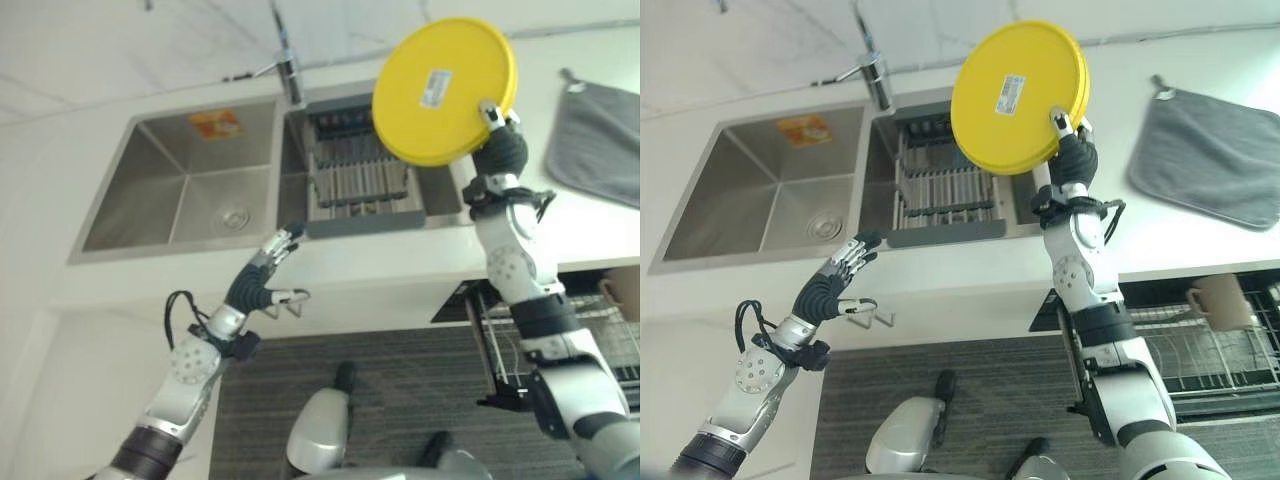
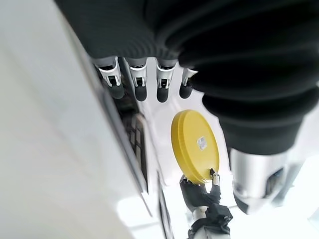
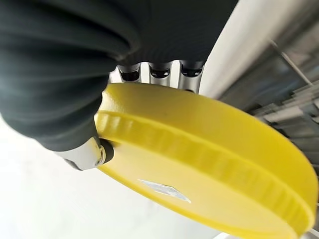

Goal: Place the dishes in the dishwasher.

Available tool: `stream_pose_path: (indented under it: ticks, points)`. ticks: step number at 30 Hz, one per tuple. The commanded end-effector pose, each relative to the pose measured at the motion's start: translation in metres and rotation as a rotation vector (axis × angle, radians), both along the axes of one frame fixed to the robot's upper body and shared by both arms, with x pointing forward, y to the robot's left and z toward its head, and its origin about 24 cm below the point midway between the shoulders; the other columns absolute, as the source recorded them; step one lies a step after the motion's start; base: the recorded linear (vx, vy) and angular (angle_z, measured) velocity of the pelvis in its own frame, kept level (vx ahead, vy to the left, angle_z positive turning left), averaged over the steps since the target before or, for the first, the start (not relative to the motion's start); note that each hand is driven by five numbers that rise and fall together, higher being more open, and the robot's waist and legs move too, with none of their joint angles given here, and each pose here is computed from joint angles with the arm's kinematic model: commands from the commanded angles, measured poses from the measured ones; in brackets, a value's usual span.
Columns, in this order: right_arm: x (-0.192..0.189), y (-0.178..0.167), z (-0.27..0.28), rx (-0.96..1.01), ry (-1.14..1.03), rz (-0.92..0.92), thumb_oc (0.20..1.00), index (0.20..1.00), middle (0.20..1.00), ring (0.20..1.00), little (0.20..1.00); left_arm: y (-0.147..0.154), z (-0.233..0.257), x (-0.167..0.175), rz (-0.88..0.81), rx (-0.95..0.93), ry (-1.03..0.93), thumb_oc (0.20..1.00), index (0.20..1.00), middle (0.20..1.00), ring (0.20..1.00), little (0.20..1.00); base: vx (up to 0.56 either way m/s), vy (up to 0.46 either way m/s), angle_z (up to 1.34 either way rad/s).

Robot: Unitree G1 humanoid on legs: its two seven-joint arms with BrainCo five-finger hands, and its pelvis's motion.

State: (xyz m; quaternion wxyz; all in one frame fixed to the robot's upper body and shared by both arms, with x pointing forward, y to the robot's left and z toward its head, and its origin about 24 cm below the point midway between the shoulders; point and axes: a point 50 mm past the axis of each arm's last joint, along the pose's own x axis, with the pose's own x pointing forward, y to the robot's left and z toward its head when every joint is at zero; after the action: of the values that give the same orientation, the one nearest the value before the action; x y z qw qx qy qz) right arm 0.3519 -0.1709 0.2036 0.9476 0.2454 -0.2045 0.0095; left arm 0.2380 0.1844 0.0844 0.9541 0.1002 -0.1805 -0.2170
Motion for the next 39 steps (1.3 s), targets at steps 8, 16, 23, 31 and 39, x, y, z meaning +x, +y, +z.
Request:
stream_pose_path:
  ticks: [8,16,23,31,39]
  points:
    - [-0.048,-0.014,-0.004,0.227,-0.241,0.058,0.2,0.2,0.2,0.2,0.2,-0.015,0.004,0.011,0.013,-0.008,-0.06,1.0,1.0,1.0,1.0,1.0,-0.13,-0.144,-0.71]
    - [-0.087,-0.065,-0.046,0.251,-0.214,-0.054,0.2,0.2,0.2,0.2,0.2,-0.025,0.007,0.017,0.006,-0.018,-0.077,1.0,1.0,1.0,1.0,1.0,-0.03,-0.062,-0.62]
    - [-0.108,-0.086,-0.111,0.274,0.043,-0.099,0.2,0.2,0.2,0.2,0.2,-0.023,0.01,0.014,-0.01,-0.006,-0.078,1.0,1.0,1.0,1.0,1.0,0.05,-0.024,-0.42]
    - [-0.104,-0.072,-0.144,0.307,0.19,-0.096,0.2,0.2,0.2,0.2,0.2,-0.028,0.01,0.008,-0.04,0.013,-0.077,1.0,1.0,1.0,1.0,1.0,0.06,0.01,0.19]
    - [-0.094,-0.067,-0.15,0.303,0.261,-0.132,0.2,0.2,0.2,0.2,0.2,-0.025,0.01,0.002,-0.046,0.034,-0.071,1.0,1.0,1.0,1.0,1.0,0.01,0.077,0.24]
